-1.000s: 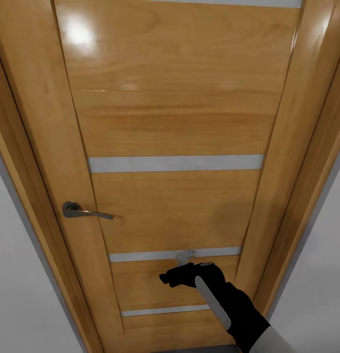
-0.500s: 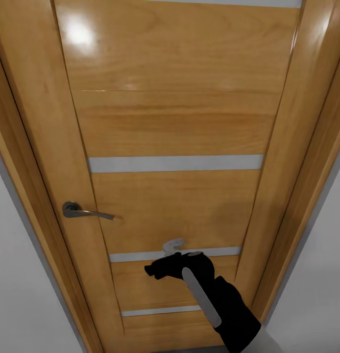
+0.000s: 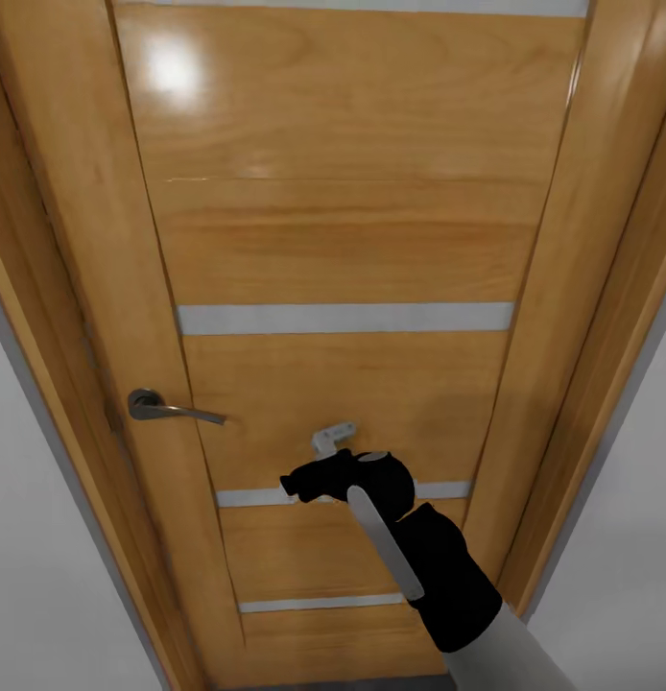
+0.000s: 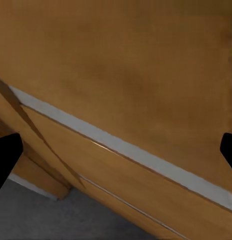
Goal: Move the two storage containers from the living room to the garage. In the garage, place one container on the floor and stack the other container on top of it (either order is fine).
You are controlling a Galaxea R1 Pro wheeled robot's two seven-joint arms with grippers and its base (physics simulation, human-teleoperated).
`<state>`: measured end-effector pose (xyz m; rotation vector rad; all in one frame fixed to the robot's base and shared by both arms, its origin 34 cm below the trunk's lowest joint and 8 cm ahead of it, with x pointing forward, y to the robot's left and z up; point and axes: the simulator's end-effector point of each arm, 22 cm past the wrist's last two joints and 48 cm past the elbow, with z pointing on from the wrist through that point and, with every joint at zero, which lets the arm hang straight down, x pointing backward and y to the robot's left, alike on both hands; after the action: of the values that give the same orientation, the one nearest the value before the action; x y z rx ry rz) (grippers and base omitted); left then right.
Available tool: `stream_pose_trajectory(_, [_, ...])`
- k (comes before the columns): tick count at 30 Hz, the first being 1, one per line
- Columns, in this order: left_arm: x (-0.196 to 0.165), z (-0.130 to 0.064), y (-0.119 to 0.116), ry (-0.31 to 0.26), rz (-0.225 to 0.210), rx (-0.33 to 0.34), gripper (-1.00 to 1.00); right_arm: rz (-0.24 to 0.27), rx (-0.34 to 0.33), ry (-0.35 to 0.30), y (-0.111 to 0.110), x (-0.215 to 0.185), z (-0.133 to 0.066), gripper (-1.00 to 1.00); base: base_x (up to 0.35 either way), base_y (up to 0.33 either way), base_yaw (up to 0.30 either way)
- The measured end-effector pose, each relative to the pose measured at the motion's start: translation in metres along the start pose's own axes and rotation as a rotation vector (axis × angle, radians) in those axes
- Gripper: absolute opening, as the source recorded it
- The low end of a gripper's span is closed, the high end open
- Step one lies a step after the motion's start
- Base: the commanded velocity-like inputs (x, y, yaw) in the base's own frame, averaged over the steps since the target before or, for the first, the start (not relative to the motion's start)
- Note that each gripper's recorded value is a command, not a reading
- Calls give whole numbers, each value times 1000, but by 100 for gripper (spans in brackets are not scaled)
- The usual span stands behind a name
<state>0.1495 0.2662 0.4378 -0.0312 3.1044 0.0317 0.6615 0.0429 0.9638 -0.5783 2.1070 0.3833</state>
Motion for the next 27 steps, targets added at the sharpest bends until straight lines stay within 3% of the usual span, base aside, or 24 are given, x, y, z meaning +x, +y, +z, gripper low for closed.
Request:
stream_pose_trajectory(3, [0, 0, 0, 0, 0, 0, 100, -30, 56, -24, -14, -12, -2, 100, 0, 0, 0])
stream_pose_trajectory(10, [0, 0, 0, 0, 0, 0, 100, -55, 113, -44, -26, -20, -4, 100, 0, 0, 0])
stream_pose_trajectory(27, [0, 0, 0, 0, 0, 0, 100, -77, 145, -43, -33, -20, -6, 100, 0, 0, 0])
